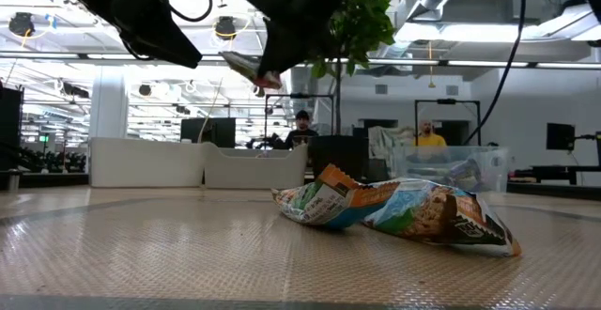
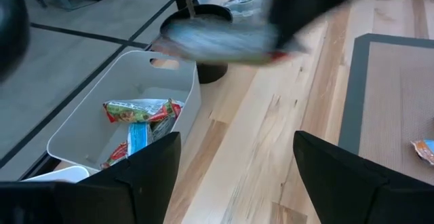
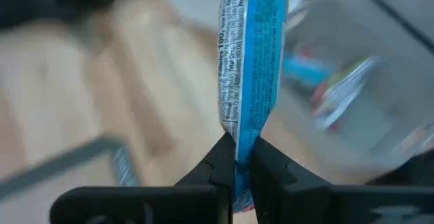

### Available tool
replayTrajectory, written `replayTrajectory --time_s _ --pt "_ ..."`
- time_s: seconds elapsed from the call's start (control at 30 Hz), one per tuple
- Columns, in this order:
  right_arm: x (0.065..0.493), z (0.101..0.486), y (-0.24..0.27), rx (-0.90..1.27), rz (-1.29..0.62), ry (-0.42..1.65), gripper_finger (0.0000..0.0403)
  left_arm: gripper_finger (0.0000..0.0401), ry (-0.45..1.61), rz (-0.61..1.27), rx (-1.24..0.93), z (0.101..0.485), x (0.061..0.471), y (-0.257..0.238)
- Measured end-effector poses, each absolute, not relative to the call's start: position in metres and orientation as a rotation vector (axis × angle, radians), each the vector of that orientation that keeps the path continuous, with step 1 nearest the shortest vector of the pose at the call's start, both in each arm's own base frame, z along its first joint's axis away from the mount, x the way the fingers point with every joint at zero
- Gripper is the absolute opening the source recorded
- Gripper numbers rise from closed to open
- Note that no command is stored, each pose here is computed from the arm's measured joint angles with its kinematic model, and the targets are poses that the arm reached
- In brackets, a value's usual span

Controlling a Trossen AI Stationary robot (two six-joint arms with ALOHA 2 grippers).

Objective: Pick and place Granola Bars by type
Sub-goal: Put the red granola bar into the gray bin

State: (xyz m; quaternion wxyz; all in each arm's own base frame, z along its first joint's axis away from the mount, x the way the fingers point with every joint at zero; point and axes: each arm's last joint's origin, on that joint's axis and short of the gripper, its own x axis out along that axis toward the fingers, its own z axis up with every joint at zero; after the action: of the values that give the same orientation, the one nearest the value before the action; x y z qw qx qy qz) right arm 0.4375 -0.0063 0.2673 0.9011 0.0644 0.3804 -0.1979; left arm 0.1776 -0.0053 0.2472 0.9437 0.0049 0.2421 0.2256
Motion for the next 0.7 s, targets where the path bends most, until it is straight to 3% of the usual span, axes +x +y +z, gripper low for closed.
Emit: replayTrajectory --time_s 0.43,0.7 --pt "0.44 0.267 -0.084 0.183 -0.544 0.698 0.0023 0.0278 0.492 0.468 0.012 0.247 0.178 -0.005" --pt "0.455 0.239 -0.1 0.174 -0.573 0.696 0.0022 0.0278 0.491 0.483 0.016 0.247 0.177 -0.005"
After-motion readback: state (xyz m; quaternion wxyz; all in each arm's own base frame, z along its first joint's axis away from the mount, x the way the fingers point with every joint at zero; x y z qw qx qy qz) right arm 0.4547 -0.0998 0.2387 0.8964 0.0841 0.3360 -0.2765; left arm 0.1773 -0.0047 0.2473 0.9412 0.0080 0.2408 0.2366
